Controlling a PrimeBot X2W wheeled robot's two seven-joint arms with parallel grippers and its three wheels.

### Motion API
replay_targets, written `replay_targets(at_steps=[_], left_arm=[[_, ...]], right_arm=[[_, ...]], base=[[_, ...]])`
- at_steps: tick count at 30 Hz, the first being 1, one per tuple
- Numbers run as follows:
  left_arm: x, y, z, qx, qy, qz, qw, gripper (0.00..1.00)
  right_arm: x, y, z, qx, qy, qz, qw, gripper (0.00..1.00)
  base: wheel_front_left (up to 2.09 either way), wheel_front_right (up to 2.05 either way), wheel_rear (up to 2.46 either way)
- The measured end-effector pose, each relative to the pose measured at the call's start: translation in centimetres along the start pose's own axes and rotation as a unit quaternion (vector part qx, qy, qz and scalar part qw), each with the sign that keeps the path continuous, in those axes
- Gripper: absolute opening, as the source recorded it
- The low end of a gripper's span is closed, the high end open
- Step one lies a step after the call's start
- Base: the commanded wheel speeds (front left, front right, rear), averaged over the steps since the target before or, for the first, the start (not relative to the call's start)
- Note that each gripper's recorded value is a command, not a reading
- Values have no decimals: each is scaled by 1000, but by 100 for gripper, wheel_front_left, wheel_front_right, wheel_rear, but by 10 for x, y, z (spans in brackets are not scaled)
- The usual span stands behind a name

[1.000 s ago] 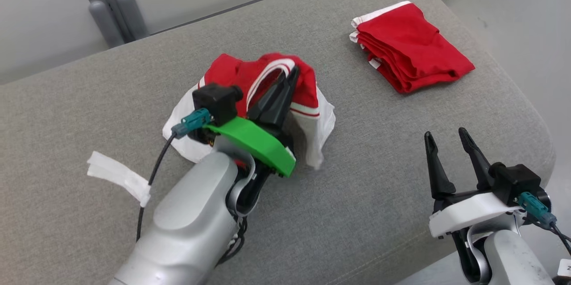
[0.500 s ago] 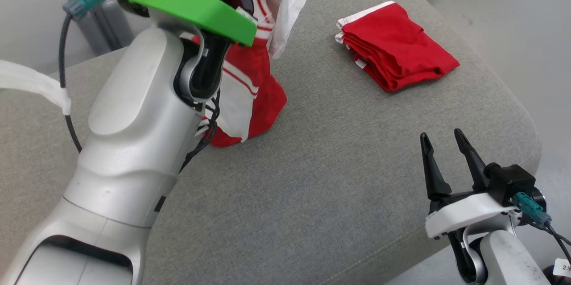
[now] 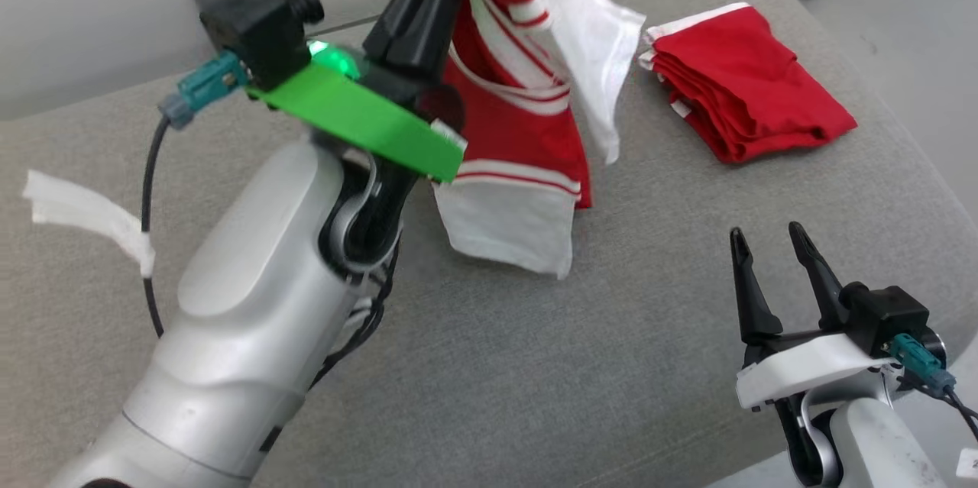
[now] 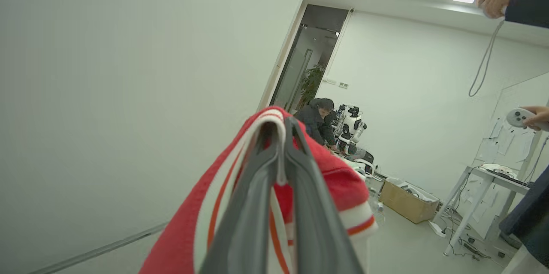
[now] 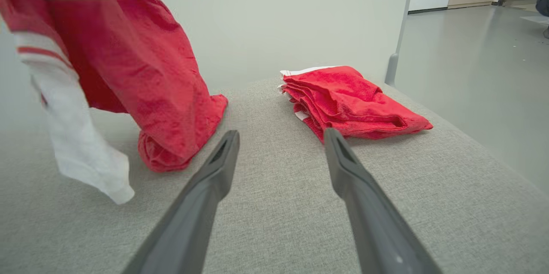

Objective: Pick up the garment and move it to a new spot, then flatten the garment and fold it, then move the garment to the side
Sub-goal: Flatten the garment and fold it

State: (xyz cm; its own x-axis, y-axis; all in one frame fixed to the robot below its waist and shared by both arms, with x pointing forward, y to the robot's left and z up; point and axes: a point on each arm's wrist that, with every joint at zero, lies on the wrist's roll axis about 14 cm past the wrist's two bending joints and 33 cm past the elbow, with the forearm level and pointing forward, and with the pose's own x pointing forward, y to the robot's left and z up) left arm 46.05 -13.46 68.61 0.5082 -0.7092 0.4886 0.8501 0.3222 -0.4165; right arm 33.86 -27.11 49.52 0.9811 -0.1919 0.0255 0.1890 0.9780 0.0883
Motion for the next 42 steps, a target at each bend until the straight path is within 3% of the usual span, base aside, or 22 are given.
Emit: replay_targets(at_steps=[7,13,20,23,24,25,26,33,42], left_arm=[[-102,95,-28,-11,53,168,984,0],[-178,158,-11,12,44,306,951,0],[-231,199,3,56,43,405,912,0],[-237,205,-4,67,57,418,904,0],[-236,205,-6,69,60,419,903,22],[-236,207,-7,70,61,422,902,90],[-237,209,-9,71,63,425,900,100],[-254,217,-15,70,66,462,882,100],[-278,201,0,93,35,465,880,100]], right_arm=[[19,30,-10,-2,10,50,999,100],[33,57,-19,-3,21,94,995,100],[41,79,-26,-2,28,126,992,100],[41,77,-24,-3,26,125,992,100],[40,75,-24,-4,27,123,992,100],[40,73,-24,-5,27,119,992,100],[39,71,-24,-5,27,117,993,100],[35,63,-22,-5,26,105,994,100],[36,68,-21,2,22,108,994,100]], base=[[0,0,0],[0,0,0],[0,0,0],[0,0,0],[0,0,0],[0,0,0],[0,0,0],[0,0,0],[0,0,0]])
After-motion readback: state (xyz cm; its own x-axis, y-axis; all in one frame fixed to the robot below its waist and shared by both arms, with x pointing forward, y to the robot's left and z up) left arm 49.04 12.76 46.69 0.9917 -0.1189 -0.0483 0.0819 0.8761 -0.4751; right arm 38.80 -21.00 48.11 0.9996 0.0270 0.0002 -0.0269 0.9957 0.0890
